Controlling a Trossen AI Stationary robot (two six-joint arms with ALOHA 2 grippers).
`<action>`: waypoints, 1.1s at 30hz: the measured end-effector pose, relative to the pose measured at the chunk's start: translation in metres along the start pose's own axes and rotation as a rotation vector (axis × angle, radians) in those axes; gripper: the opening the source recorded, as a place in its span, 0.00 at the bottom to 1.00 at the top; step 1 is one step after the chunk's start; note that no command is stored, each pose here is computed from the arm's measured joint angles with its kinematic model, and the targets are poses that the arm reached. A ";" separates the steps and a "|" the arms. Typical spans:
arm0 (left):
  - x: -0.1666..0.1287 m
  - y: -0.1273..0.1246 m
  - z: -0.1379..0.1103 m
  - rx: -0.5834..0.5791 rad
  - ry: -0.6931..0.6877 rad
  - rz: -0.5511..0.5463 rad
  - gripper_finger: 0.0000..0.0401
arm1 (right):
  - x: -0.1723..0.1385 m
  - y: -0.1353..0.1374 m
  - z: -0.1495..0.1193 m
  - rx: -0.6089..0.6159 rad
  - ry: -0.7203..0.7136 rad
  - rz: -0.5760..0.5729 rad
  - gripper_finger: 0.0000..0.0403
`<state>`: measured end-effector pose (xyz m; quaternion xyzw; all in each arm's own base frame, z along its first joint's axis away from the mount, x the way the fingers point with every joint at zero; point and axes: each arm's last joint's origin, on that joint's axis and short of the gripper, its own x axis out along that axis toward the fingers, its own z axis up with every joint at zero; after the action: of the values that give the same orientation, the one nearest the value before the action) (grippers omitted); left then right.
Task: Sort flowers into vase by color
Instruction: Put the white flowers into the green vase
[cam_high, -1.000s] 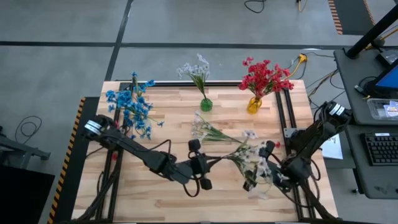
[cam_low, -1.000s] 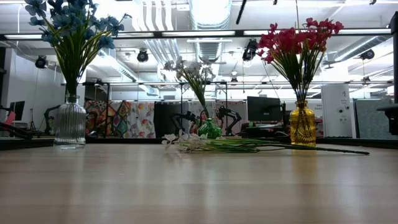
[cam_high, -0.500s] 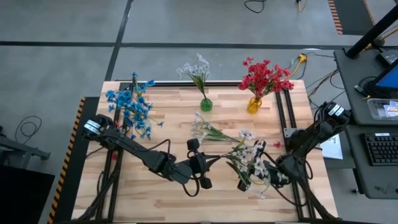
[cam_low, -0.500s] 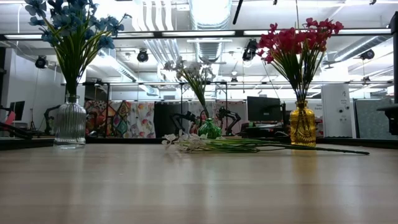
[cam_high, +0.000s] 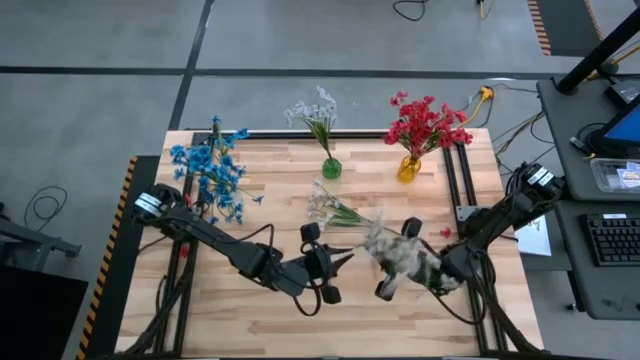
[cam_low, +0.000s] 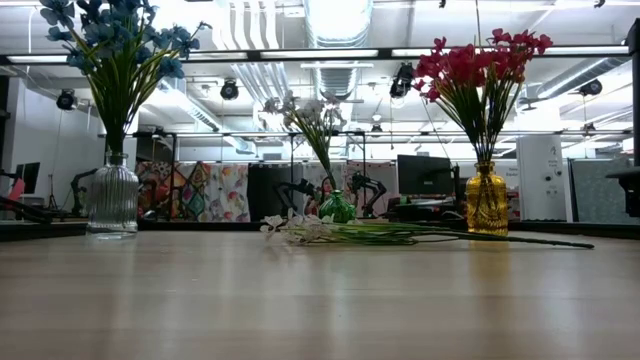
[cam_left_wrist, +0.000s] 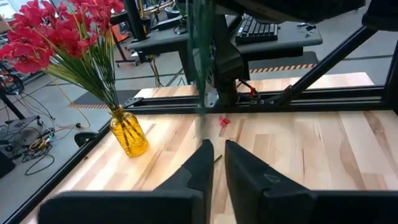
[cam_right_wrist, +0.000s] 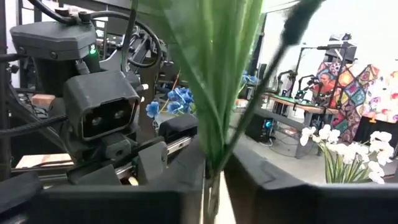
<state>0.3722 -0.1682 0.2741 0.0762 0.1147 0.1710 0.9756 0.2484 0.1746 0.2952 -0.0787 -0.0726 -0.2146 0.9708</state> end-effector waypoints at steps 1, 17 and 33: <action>0.000 0.000 0.000 0.002 0.001 -0.001 0.08 | 0.000 0.000 0.000 -0.002 0.001 0.000 0.10; -0.092 0.031 0.017 -0.023 0.147 -0.035 0.41 | 0.029 -0.043 0.012 -0.014 -0.005 -0.039 0.05; -0.125 0.022 -0.016 0.139 0.134 0.097 0.39 | 0.144 -0.169 -0.068 0.112 0.144 -0.158 0.04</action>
<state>0.2469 -0.1895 0.2879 0.1374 0.1873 0.2146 0.9487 0.3122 -0.0475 0.2744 -0.0031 -0.0206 -0.2911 0.9565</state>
